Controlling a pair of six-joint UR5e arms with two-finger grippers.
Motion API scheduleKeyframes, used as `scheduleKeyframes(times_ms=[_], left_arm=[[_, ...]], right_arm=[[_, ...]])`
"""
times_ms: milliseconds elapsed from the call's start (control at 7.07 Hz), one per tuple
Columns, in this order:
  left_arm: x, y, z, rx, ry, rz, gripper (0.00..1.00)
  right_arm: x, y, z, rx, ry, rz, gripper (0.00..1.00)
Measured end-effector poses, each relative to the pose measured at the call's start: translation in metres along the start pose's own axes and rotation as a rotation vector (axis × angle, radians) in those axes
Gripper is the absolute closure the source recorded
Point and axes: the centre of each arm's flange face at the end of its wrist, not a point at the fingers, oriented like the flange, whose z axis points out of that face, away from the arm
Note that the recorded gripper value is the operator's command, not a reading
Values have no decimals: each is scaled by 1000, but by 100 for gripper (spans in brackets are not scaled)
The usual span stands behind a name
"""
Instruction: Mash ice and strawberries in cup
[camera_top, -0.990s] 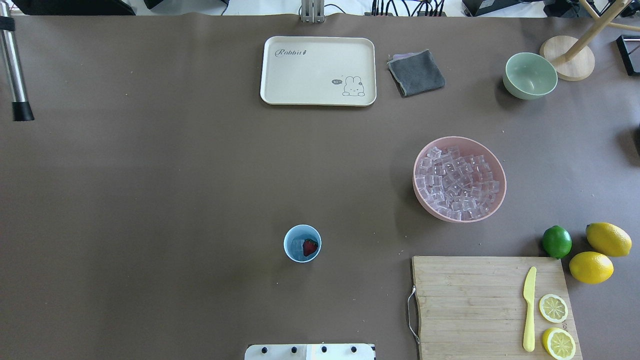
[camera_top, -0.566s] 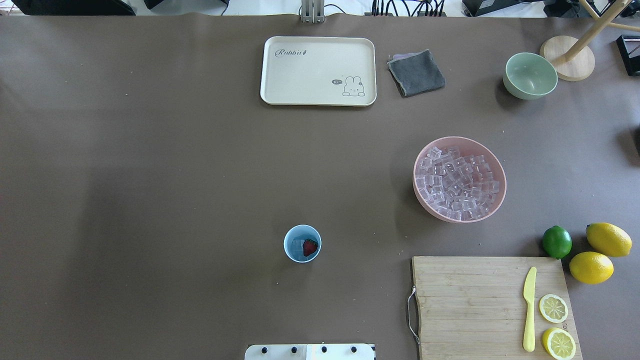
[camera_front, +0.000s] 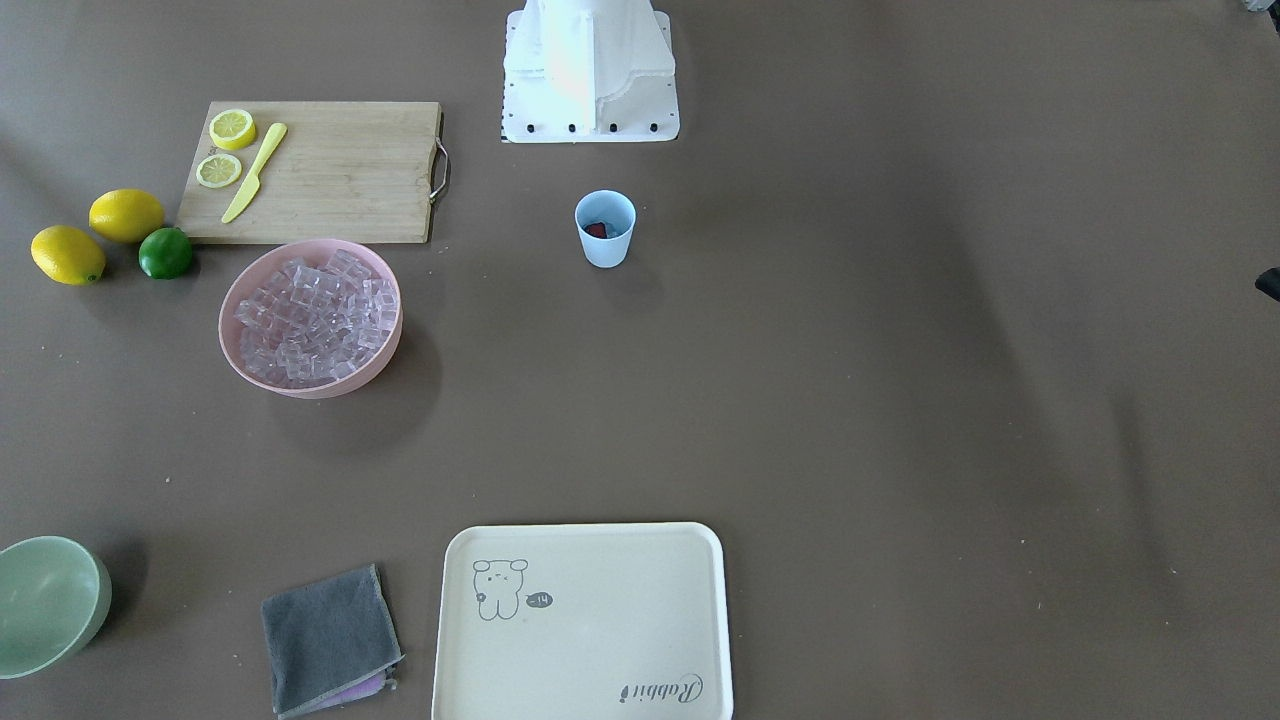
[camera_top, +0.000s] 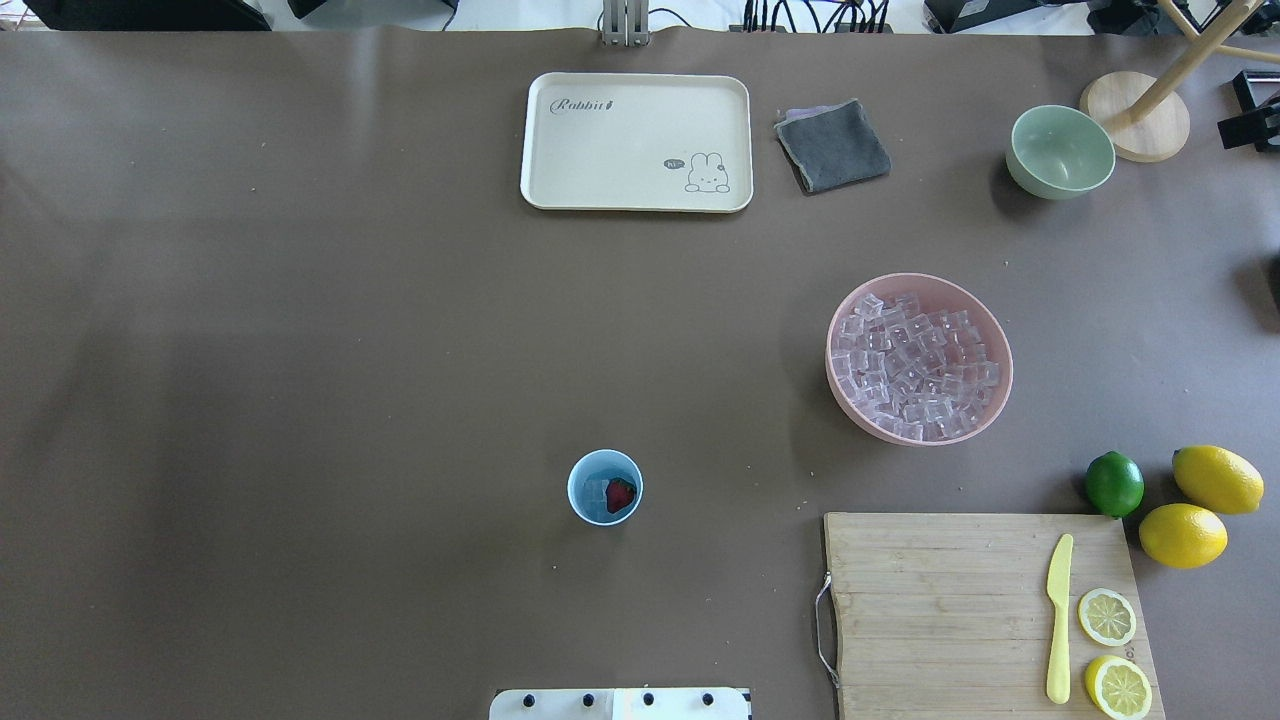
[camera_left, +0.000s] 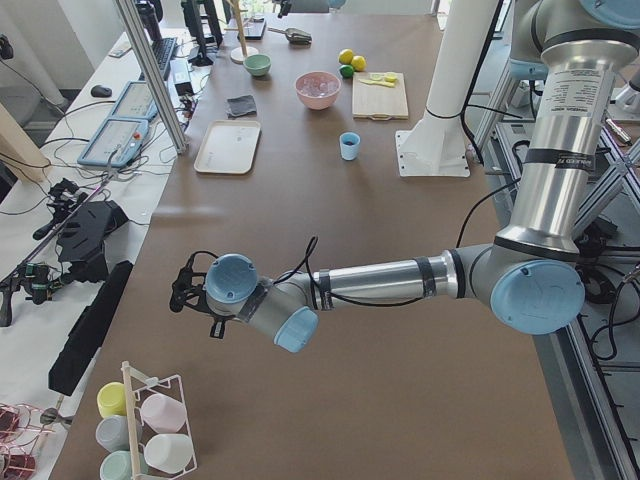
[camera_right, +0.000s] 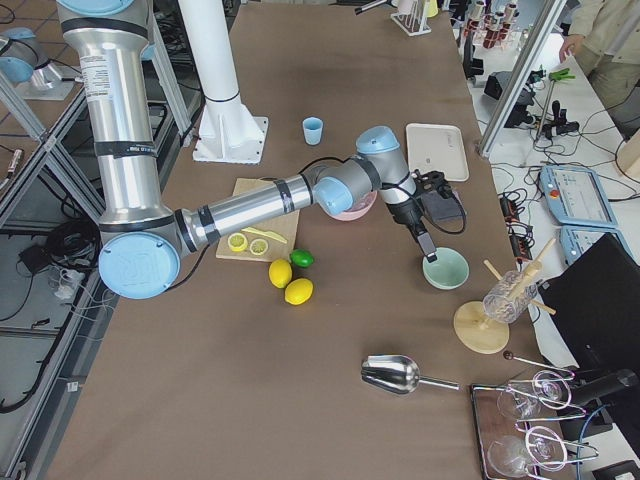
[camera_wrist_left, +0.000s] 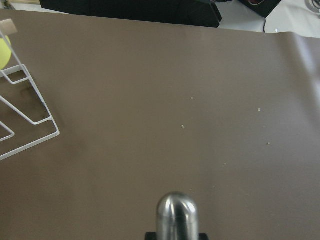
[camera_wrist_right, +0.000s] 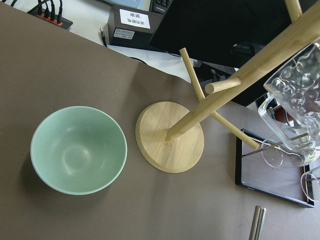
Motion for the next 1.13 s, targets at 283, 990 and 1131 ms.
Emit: scheduleKeyframes(times_ms=[283, 990, 1131], left_arm=[[12, 17, 57, -65, -122, 65, 100], [10, 54, 101, -229, -172, 149, 100], [3, 64, 102, -244, -176, 144, 100]], right_arm=[[-6, 0, 0, 1, -4, -8, 0], [-31, -11, 7, 29, 43, -50, 0], [-34, -11, 9, 31, 52, -56, 0]])
